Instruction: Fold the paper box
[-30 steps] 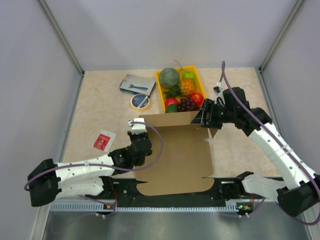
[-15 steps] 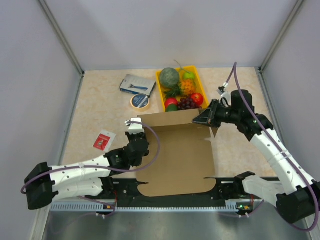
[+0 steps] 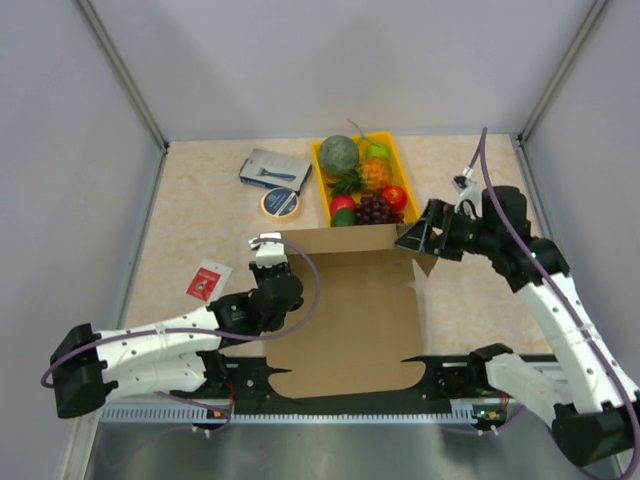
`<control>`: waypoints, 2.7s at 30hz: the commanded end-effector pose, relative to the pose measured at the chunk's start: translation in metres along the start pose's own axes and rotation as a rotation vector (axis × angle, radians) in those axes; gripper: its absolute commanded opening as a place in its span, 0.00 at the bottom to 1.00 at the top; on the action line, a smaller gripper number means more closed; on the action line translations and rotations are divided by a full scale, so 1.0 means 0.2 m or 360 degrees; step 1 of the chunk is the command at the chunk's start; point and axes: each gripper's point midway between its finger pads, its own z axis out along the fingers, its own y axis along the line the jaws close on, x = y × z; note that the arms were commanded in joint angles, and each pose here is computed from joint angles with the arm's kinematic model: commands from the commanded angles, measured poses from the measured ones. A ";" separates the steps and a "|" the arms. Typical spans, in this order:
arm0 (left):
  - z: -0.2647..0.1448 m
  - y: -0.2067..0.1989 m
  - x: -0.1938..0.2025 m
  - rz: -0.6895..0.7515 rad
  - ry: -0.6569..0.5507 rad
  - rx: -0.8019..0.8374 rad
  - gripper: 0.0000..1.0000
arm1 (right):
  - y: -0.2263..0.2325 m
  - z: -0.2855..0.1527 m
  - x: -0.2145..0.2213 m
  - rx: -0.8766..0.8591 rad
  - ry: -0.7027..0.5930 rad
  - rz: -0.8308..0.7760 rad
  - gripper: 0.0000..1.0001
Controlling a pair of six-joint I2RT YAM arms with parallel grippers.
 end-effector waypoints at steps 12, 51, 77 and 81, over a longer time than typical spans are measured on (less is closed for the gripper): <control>-0.09 -0.01 -0.33 -0.0270 0.0039 -0.0056 0.00 | -0.26 -0.12 0.01 0.0429 -0.0410 -0.0483 0.46; -0.09 -0.02 -0.49 -0.0352 0.0028 -0.0030 0.00 | -0.14 -0.06 0.09 0.0208 -0.0503 -0.0427 0.29; -0.08 -0.07 -0.45 -0.0385 0.0074 0.0022 0.00 | -0.17 0.02 -0.07 0.0241 -0.0775 -0.0497 0.35; -0.06 -0.11 -0.45 -0.0385 0.0080 0.0030 0.00 | -0.14 0.04 -0.03 0.0133 -0.0762 -0.0492 0.41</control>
